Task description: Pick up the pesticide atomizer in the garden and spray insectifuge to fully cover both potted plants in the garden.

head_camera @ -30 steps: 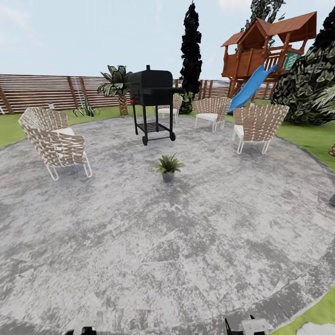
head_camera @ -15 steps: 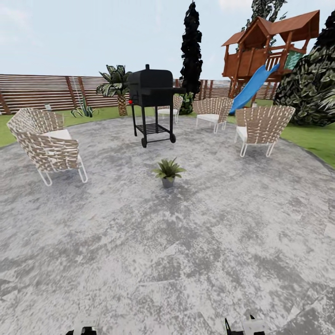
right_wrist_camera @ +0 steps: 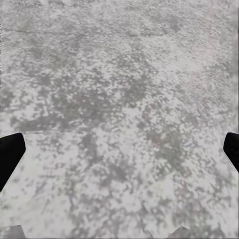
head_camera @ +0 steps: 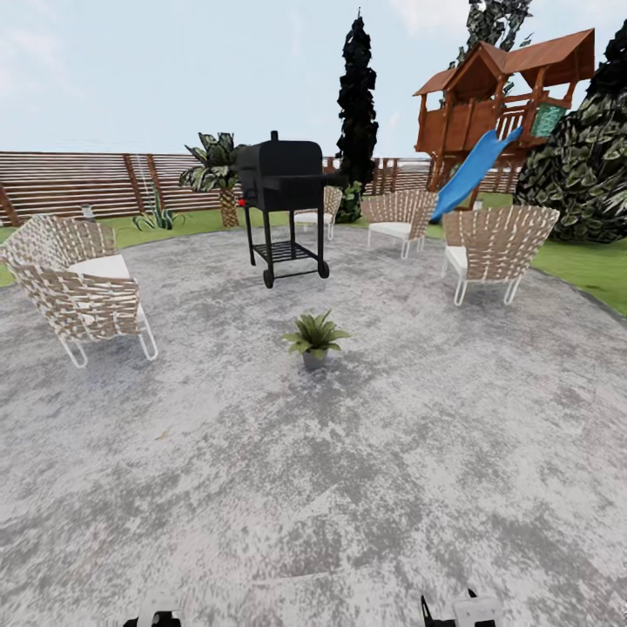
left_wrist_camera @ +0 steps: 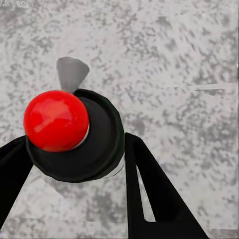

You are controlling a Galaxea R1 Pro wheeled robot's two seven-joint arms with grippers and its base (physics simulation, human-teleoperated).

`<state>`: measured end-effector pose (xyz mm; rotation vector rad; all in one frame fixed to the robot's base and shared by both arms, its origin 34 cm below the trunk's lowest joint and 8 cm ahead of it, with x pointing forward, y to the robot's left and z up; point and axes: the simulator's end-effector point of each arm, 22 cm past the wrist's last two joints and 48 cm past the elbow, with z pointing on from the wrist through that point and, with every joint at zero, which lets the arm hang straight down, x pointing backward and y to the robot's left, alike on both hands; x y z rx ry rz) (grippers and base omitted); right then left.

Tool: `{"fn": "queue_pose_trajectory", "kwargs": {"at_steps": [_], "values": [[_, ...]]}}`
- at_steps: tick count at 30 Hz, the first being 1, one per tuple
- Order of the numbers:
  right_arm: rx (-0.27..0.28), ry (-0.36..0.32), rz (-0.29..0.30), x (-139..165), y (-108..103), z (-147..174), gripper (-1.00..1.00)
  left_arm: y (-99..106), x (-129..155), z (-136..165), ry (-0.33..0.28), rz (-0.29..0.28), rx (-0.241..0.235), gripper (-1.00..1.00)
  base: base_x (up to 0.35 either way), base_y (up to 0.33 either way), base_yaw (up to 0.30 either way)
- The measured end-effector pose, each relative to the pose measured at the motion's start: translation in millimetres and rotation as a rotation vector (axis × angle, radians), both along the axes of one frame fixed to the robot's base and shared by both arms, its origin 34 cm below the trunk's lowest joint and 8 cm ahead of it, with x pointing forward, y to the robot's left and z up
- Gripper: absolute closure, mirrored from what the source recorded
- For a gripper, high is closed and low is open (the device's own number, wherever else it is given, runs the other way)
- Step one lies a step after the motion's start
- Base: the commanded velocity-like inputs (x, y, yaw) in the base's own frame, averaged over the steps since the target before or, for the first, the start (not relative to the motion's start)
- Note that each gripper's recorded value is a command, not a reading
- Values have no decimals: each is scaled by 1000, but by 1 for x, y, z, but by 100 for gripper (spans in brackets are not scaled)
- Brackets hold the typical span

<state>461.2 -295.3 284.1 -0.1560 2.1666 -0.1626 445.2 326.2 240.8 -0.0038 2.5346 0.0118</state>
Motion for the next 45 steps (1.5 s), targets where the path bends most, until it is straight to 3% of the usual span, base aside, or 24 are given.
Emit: {"fn": "queue_pose_trajectory", "kwargs": {"at_steps": [22,34,45], "values": [[1,1,-2,0,0,-1,-100,0,0,-1,1,-1,0,100,336,76,0],[0,1,-3,0,0,-1,-100,0,0,-1,1,-1,0,100,336,107,-223],[1,2,-3,0,0,-1,-100,0,0,-1,1,-1,0,100,267,202,-12]]}}
